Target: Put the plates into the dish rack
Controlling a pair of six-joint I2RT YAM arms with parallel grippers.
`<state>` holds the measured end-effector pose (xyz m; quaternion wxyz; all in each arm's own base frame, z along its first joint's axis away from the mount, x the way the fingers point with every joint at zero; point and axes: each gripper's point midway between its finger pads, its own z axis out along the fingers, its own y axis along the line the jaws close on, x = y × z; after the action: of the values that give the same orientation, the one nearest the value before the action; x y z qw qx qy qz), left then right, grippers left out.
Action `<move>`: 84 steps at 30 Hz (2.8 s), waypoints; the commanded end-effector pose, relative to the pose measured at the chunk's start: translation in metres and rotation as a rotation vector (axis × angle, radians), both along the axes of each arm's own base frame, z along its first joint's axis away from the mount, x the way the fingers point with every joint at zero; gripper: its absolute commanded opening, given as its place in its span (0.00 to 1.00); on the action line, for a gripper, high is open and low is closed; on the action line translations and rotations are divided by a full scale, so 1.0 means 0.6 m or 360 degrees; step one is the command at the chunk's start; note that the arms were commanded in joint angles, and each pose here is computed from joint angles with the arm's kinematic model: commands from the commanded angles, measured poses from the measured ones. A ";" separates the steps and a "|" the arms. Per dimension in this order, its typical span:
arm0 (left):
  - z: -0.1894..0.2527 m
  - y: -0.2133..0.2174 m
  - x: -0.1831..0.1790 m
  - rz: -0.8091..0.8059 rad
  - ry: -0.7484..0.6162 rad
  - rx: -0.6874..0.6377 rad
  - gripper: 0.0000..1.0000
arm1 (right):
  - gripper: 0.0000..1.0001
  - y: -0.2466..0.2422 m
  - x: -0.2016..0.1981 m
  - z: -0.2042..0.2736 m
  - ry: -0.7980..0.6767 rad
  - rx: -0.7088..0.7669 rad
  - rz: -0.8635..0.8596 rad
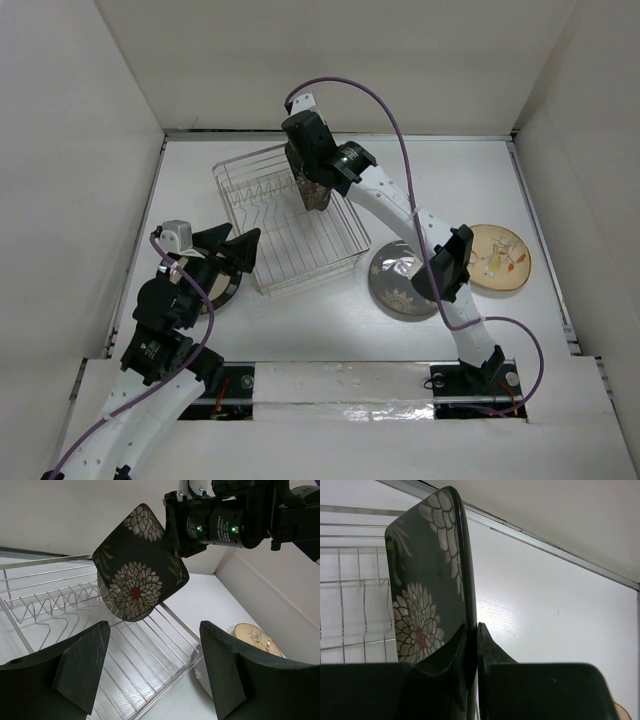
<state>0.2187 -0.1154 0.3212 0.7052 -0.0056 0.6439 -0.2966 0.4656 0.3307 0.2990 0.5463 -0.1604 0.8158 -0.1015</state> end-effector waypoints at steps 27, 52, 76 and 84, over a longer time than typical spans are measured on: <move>0.023 -0.005 -0.004 -0.0029 -0.0065 -0.0032 0.71 | 0.00 0.046 0.024 -0.026 -0.0149 -0.0118 -0.0040; 0.021 -0.005 -0.002 -0.0028 -0.0061 -0.0021 0.71 | 0.55 0.096 -0.005 0.028 -0.0336 0.0054 0.0044; 0.034 -0.011 -0.018 -0.0094 -0.0123 -0.0022 0.03 | 0.05 -0.414 -0.325 -0.193 -0.0099 0.1391 -0.0730; 0.039 -0.005 -0.022 -0.0076 -0.0143 -0.0031 0.00 | 0.68 -0.468 -0.387 -0.342 0.0177 0.1727 -0.1027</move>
<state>0.2118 -0.1189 0.3259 0.7080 0.0107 0.6353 -0.3083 0.2387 0.0359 0.1125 0.5024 0.3455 0.7839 0.1172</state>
